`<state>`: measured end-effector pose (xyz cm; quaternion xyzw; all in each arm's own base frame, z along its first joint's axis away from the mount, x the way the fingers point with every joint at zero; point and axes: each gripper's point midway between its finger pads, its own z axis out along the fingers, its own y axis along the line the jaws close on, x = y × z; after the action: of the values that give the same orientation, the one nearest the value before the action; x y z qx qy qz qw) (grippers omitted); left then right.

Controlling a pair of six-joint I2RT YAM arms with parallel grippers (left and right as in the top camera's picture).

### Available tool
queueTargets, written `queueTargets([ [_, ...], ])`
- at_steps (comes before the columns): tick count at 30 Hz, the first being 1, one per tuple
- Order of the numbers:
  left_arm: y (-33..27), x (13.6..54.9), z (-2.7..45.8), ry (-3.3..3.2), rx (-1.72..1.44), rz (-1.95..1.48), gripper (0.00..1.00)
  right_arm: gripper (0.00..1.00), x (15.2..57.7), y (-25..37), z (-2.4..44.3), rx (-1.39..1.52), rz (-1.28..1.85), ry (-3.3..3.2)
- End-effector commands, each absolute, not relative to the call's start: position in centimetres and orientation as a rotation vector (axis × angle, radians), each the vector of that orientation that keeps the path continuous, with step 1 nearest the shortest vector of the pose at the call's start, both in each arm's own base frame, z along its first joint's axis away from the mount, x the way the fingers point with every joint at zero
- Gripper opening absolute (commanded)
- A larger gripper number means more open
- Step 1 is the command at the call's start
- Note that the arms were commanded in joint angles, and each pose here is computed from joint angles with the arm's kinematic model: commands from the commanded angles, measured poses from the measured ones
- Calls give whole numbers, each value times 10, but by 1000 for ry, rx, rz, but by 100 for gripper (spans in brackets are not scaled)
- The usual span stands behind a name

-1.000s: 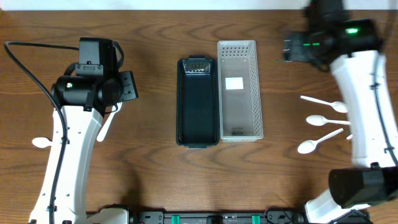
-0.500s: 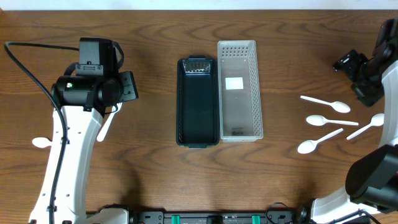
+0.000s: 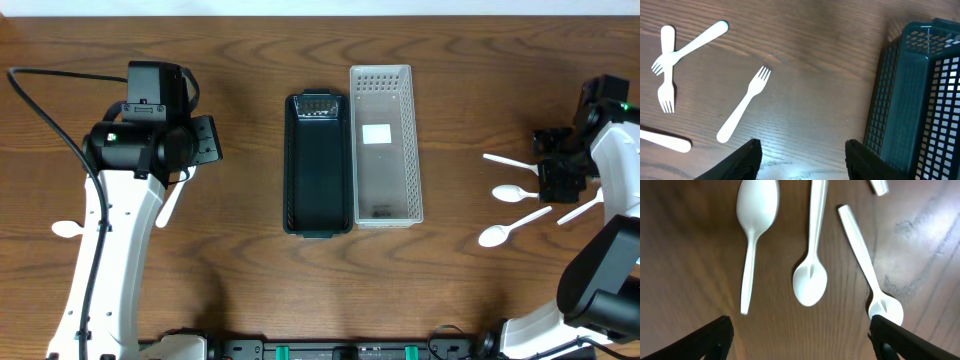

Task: Pack container
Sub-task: 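Move the right gripper over the white spoons on the right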

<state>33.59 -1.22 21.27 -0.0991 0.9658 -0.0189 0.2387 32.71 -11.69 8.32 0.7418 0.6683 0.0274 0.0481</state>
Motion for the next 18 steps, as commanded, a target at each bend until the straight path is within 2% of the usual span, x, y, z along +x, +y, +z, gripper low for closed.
queueTargets([
  [1, -9, 336, 215, 2641, -272, -38, 57, 89, 332, -128, 84, 2355, 86, 1867],
  [6, -9, 336, 215, 2641, -272, -38, 57, 99, 346, -127, 86, 2319, 143, 1852],
  [18, -9, 336, 215, 2641, -273, -38, 57, 99, 371, -122, 60, 2358, 206, 1924],
])
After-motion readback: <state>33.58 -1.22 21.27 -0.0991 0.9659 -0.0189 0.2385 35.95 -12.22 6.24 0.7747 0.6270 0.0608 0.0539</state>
